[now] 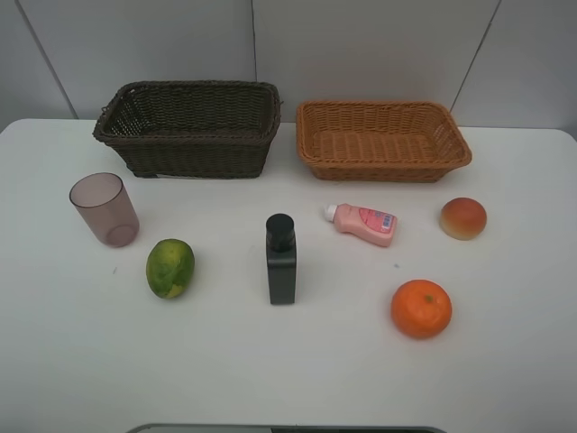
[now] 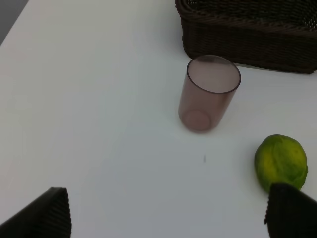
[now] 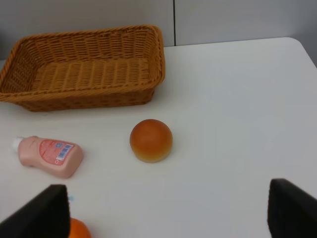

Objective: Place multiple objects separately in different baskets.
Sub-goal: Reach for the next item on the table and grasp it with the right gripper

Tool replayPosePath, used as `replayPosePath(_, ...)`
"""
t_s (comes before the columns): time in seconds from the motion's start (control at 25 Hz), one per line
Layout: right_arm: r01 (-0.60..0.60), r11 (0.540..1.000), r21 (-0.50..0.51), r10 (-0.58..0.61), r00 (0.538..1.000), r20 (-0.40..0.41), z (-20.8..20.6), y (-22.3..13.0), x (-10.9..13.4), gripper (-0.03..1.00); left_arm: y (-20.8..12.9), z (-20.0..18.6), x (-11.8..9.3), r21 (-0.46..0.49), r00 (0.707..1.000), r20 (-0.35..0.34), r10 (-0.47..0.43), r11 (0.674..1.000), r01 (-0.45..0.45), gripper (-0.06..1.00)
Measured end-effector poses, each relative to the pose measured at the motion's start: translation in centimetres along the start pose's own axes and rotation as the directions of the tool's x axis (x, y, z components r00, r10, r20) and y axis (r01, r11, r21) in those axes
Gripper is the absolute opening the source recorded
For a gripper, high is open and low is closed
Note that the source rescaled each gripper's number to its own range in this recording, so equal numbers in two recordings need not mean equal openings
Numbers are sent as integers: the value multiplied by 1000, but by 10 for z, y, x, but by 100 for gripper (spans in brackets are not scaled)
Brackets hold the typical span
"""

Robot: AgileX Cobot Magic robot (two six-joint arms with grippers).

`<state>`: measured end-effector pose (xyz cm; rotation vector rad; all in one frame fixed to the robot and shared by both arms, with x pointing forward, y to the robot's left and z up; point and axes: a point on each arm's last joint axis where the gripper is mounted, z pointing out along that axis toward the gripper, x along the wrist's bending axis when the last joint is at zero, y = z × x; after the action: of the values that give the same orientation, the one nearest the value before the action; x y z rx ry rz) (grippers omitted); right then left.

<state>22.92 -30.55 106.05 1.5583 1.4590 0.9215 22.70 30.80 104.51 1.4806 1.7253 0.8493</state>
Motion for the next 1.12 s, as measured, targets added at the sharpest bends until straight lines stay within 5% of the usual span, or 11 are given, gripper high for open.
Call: replayPosePath(1.12,0,1000,0,0,1000,0,0,0,0,80,0,0,0,0,1000,0,0,1000,0,100)
